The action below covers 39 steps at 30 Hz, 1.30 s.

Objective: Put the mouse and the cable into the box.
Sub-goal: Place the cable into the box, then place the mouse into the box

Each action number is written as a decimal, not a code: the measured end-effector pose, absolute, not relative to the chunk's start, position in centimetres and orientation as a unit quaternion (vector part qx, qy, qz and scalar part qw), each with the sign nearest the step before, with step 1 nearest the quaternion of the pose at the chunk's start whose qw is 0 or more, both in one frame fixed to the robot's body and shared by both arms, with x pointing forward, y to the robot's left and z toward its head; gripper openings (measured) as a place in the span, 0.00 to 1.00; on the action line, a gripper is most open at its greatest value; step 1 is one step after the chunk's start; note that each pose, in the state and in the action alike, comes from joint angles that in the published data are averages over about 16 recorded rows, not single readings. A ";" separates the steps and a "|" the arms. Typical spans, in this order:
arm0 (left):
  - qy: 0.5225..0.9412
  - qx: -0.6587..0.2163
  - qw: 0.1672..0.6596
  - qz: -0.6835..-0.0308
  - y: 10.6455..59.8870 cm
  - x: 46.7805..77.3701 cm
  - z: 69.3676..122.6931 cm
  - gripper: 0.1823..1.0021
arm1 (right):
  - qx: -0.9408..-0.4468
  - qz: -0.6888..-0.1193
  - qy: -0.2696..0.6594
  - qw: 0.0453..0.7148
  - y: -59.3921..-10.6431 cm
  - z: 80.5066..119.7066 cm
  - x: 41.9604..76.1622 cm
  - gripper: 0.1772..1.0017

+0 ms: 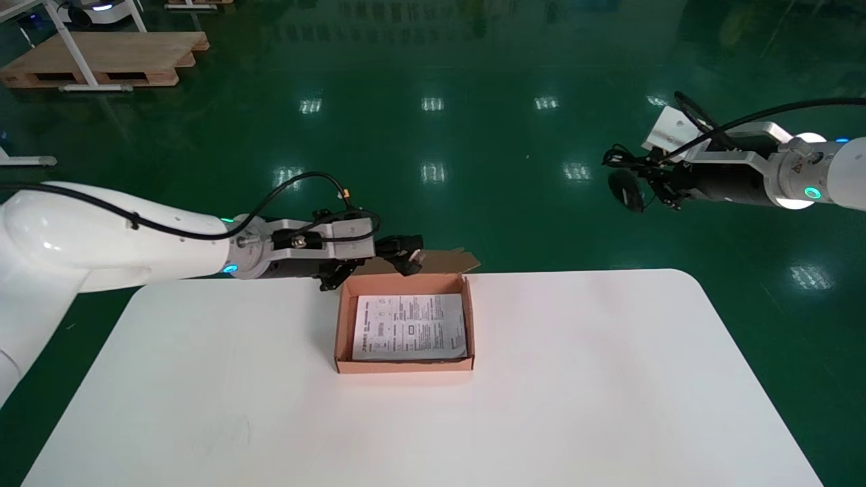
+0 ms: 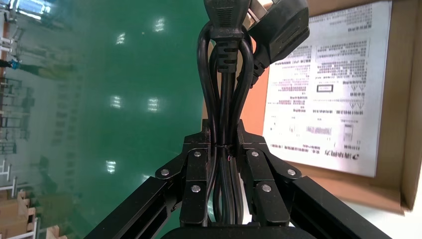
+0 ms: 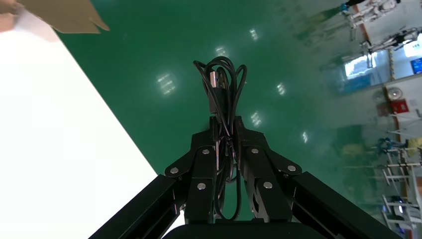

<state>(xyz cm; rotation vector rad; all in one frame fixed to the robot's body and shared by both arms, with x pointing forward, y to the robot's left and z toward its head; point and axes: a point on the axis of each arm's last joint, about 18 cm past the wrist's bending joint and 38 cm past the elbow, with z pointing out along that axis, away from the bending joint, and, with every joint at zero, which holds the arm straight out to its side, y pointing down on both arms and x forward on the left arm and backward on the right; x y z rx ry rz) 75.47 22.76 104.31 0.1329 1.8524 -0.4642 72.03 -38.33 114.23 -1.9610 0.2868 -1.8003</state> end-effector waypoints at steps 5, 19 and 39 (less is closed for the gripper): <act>0.791 0.056 0.576 -0.199 22.7 75.5 104.2 0.11 | -0.714 -0.653 0.104 0.230 -38.3 114.1 72.1 0.07; 0.776 0.086 0.604 -0.159 19.2 77.3 100.0 0.10 | -0.717 -0.650 0.104 0.230 -38.2 113.7 72.2 0.07; 0.767 0.120 0.616 -0.134 14.8 77.5 95.5 0.10 | -0.717 -0.650 0.104 0.230 -38.2 113.7 72.2 0.07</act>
